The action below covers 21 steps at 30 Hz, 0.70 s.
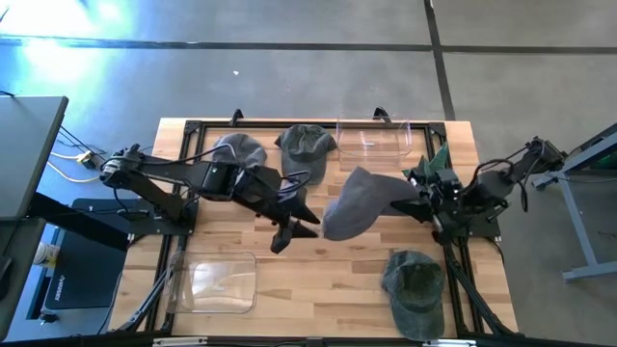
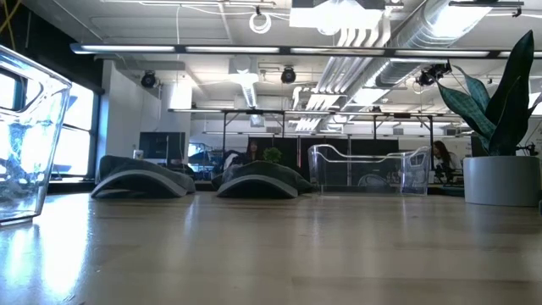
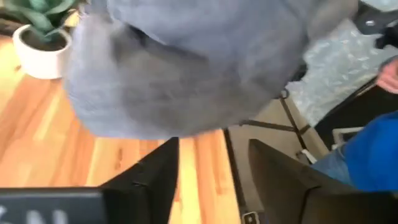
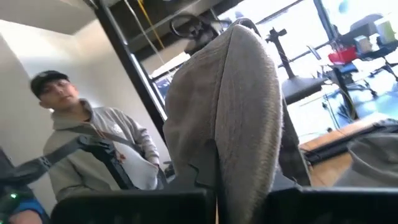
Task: Pick & Place hat
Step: Put the bottom gray cap into the top transparent bin
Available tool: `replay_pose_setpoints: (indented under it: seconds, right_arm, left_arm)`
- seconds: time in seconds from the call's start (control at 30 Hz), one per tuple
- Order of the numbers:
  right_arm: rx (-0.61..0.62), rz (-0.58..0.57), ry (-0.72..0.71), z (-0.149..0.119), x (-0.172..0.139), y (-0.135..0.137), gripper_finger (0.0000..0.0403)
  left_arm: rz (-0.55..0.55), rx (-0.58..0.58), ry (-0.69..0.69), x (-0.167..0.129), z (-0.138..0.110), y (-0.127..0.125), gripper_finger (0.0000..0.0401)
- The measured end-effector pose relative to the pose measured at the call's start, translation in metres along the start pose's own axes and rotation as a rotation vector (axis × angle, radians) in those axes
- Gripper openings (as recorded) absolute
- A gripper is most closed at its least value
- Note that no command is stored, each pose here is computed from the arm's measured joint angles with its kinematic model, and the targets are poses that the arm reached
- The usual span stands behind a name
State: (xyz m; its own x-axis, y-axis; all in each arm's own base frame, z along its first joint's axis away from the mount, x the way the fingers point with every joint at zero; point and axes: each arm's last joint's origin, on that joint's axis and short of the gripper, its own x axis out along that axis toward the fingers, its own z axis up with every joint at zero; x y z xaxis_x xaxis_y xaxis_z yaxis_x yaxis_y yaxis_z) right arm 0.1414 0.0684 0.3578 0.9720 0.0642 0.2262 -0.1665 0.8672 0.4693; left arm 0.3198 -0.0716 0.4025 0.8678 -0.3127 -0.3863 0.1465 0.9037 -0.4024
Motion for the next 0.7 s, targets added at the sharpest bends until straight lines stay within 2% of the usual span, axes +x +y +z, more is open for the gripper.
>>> replay_pose_setpoints:
  seconds: [0.17,0.3,0.37,0.53,0.7]
  right_arm:
    - [-0.001,0.006,-0.012,0.003,-0.003,0.000,0.0006]
    - [-0.004,0.004,-0.008,0.002,-0.002,0.000,0.0006]
    - [-0.003,-0.002,-0.010,0.002,-0.002,0.000,0.0011]
    - [0.000,0.001,-0.011,0.003,-0.002,0.000,0.0009]
    - [-0.001,0.001,-0.011,0.003,-0.002,0.000,0.0007]
  left_arm:
    - [-0.076,0.033,-0.139,0.013,0.012,-0.004,0.0255]
    - [-0.116,0.076,-0.310,0.021,0.025,-0.008,0.0279]
    - [-0.168,0.090,-0.355,0.028,0.028,-0.009,0.0281]
    - [-0.376,0.128,-0.471,0.039,0.035,-0.018,0.0281]
    - [-0.373,0.127,-0.471,0.041,0.034,-0.019,0.0254]
